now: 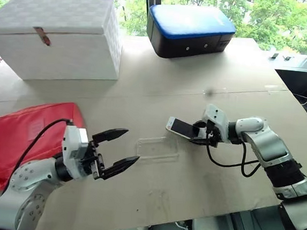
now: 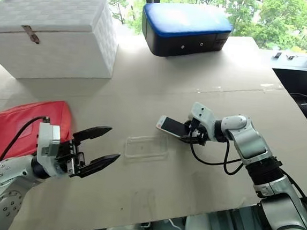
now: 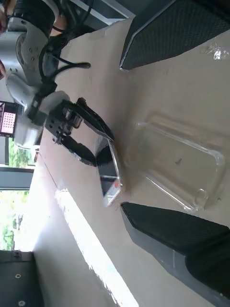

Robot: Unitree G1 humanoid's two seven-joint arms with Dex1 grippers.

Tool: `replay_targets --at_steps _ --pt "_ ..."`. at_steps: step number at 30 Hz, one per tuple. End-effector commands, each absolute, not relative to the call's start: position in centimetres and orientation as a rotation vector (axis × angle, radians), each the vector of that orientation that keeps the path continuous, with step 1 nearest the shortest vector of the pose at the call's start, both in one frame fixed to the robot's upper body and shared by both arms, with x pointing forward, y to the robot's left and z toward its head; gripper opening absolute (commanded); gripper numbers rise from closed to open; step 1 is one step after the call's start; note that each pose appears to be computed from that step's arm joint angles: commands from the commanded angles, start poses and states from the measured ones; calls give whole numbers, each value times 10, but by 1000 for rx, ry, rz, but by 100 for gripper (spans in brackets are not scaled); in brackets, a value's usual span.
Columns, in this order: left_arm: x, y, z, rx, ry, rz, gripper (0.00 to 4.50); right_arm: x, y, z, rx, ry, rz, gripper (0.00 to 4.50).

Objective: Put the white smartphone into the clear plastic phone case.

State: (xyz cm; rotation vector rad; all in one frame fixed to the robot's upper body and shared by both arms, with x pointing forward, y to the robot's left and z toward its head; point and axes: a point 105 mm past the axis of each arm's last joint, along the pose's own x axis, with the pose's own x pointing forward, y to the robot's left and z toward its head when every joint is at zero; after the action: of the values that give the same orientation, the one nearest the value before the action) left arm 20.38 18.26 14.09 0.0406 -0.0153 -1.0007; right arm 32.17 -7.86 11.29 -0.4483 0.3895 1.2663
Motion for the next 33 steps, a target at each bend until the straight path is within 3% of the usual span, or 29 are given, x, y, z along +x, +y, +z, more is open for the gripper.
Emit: replay_targets --at_steps 1,7,13,33 --pt "198 198 141 50 -18 -967 450 302 -59 147 -457 282 1399 276" --pt "186 213 121 135 78 -933 450 285 -36 138 -591 302 1496 276" --pt "182 206 120 122 67 -942 450 294 -26 110 -771 367 1495 276" --pt "175 198 113 131 56 -910 450 309 -23 118 -919 352 1518 276"
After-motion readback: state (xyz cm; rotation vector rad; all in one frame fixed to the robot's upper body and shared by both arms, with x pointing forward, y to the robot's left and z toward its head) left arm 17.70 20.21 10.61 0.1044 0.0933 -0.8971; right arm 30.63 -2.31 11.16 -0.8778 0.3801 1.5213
